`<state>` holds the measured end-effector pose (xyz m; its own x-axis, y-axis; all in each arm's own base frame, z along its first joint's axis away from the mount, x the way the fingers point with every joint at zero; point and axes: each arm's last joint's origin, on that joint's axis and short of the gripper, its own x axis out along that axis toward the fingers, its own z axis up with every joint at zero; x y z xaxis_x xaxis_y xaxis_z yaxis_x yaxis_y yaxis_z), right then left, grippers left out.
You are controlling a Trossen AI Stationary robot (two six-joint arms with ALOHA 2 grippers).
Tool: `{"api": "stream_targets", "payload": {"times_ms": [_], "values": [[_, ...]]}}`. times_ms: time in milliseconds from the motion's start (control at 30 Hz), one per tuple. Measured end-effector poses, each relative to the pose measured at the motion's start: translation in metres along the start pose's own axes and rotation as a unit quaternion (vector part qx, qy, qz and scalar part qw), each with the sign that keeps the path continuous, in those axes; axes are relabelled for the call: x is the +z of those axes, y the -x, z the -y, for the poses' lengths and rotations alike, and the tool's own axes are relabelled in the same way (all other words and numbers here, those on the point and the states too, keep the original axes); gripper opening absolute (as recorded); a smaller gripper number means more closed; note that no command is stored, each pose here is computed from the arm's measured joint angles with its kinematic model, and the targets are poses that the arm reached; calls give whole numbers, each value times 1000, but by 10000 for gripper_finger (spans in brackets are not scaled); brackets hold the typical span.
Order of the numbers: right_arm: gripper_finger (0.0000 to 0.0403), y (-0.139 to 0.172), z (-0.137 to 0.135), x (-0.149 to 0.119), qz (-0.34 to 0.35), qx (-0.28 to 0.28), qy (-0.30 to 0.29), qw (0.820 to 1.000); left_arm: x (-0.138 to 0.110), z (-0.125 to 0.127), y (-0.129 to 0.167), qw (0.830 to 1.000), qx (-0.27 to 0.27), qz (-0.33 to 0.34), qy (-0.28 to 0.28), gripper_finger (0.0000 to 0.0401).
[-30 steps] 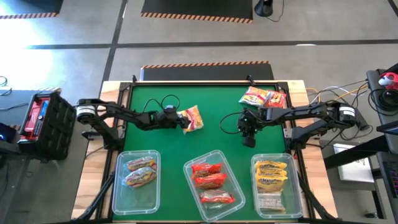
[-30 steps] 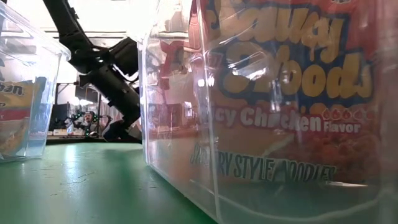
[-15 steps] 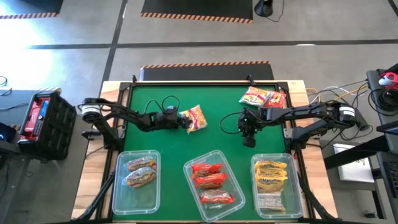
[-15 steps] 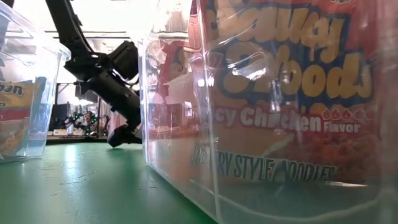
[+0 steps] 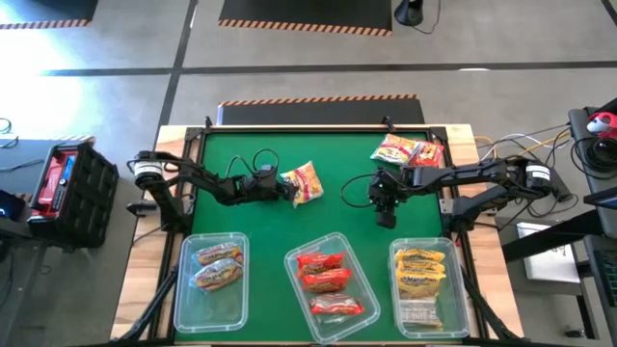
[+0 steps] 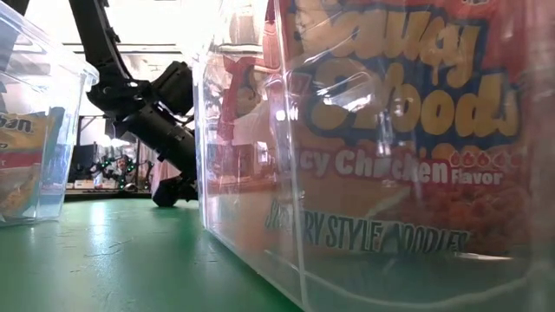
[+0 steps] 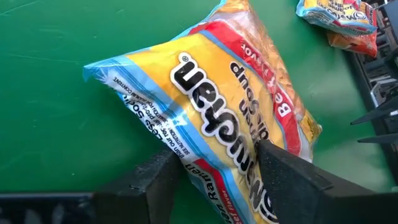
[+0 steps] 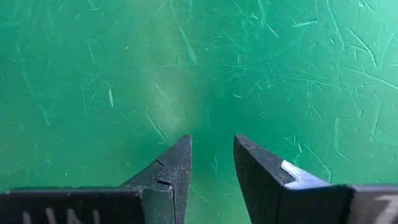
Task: Sort Maruchan noodles
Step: Put the blue noodle pack into the left transparent bin
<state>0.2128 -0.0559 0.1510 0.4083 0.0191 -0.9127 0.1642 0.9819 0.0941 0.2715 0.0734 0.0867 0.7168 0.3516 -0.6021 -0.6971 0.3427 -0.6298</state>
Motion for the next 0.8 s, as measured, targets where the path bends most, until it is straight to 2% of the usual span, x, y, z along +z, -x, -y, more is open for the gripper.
{"api": "stream_targets", "payload": {"times_ms": [267, 800], "values": [[109, 0, 0, 0, 0, 0, 0, 1000, 1, 3, 0, 999, -23, 1, -24, 150], [109, 0, 0, 0, 0, 0, 0, 1000, 8, 15, 8, 997, -69, 7, -28, 76]]}}
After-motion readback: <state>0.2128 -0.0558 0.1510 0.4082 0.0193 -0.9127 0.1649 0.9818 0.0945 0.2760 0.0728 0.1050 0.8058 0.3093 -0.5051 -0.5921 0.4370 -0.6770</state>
